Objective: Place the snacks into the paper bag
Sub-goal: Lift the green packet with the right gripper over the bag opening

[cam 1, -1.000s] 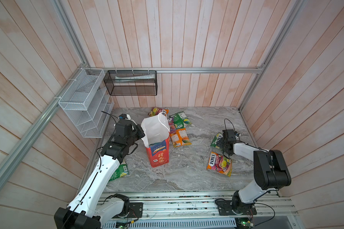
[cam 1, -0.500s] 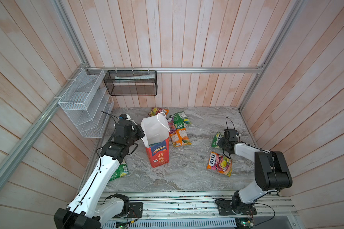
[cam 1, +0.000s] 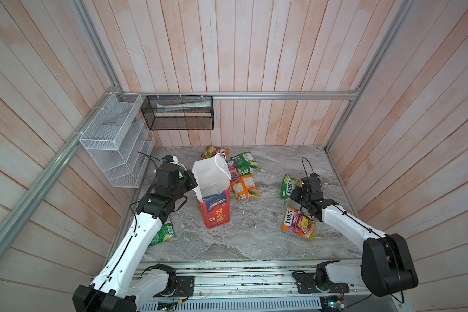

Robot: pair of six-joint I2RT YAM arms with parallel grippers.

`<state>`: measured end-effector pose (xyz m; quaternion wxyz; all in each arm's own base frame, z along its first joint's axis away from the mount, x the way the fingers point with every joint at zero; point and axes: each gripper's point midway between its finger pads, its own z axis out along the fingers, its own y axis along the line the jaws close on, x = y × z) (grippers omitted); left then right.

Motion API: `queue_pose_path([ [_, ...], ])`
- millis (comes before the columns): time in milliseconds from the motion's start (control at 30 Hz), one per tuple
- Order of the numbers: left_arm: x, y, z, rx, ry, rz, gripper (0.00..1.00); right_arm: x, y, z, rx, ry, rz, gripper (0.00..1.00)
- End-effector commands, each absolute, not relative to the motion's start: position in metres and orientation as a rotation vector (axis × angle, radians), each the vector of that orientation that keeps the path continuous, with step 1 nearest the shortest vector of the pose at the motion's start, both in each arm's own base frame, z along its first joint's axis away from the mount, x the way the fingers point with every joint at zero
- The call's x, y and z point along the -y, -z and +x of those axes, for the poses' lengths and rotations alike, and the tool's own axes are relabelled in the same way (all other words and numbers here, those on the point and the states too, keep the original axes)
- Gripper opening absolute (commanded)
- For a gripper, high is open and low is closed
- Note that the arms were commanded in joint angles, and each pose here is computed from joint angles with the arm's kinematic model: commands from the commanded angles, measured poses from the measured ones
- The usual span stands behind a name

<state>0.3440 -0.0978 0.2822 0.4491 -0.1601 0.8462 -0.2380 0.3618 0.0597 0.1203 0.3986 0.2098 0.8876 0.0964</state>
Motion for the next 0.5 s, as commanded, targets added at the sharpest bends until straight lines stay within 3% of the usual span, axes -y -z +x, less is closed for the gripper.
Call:
queue_pose_path([
  [0, 0.101, -0.28, 0.339, -2.104, 0.609, -0.37, 0.0, -0.067, -0.147, 0.362, -2.167, -0.232, 0.465, 0.0],
  [467, 0.102, -0.281, 0.339, -2.103, 0.615, -0.365, 0.0, -0.125, -0.311, 0.297, -1.807, -0.373, 0.248, 0.0],
])
